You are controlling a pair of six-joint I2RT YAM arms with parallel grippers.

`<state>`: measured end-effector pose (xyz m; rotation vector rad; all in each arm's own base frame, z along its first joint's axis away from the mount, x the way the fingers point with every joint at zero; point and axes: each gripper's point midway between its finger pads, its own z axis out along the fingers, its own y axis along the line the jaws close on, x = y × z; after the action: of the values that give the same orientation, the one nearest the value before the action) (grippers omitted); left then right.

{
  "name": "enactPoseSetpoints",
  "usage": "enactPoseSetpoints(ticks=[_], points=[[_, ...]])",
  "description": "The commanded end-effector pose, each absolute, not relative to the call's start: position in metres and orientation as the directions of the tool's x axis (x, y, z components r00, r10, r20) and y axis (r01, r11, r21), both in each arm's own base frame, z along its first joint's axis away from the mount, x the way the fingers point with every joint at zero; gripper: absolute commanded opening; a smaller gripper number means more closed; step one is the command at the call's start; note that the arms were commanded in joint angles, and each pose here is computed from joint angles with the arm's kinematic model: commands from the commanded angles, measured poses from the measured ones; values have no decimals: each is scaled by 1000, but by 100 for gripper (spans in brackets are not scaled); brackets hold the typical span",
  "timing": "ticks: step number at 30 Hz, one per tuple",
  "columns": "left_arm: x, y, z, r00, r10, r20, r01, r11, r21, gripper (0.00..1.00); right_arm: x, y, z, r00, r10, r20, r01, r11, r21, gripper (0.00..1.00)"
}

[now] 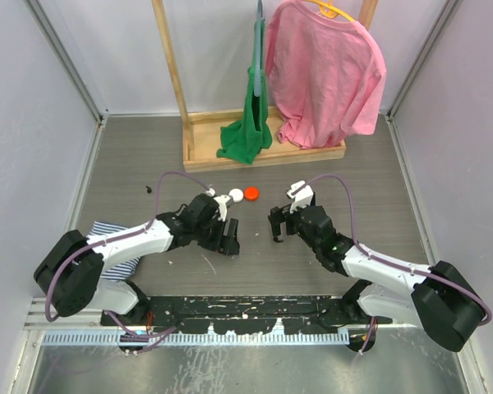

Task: Insert the wireless bluetooth earbuds into the charging case
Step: Pick up the charging case at the center of the board.

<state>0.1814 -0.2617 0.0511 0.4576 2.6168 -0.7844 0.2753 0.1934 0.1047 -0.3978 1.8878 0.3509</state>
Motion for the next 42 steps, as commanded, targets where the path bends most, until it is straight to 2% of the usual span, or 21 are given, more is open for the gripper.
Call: enactPoseSetpoints(ticks=[1,7,17,22,26,32,42], points=[[207,-255,69,-769,241,-592,509,792,-338,72,287,204,135,-257,-54,-965,-445,893,69,93],[213,-264,64,-645,366,-670,620,763,-181,73,287,203,134,-256,-58,-965,-445,893,64,93],[210,-272,47,-523,489,-698,683,731,1,69,287,203,135,-251,-57,-966,-446,893,63,93],[213,-269,34,-520,531,-668,661,746,79,67,287,203,135,-252,-61,-966,-446,893,60,93],[213,-268,27,-528,547,-649,649,753,107,65,287,203,135,-251,-60,-966,-447,892,61,93],[213,-267,23,-536,543,-646,639,761,110,56,286,203,137,-247,-54,-967,-446,893,65,93],[219,-264,41,-503,483,-716,605,789,107,45,282,210,139,-253,-47,-966,-485,870,85,93]])
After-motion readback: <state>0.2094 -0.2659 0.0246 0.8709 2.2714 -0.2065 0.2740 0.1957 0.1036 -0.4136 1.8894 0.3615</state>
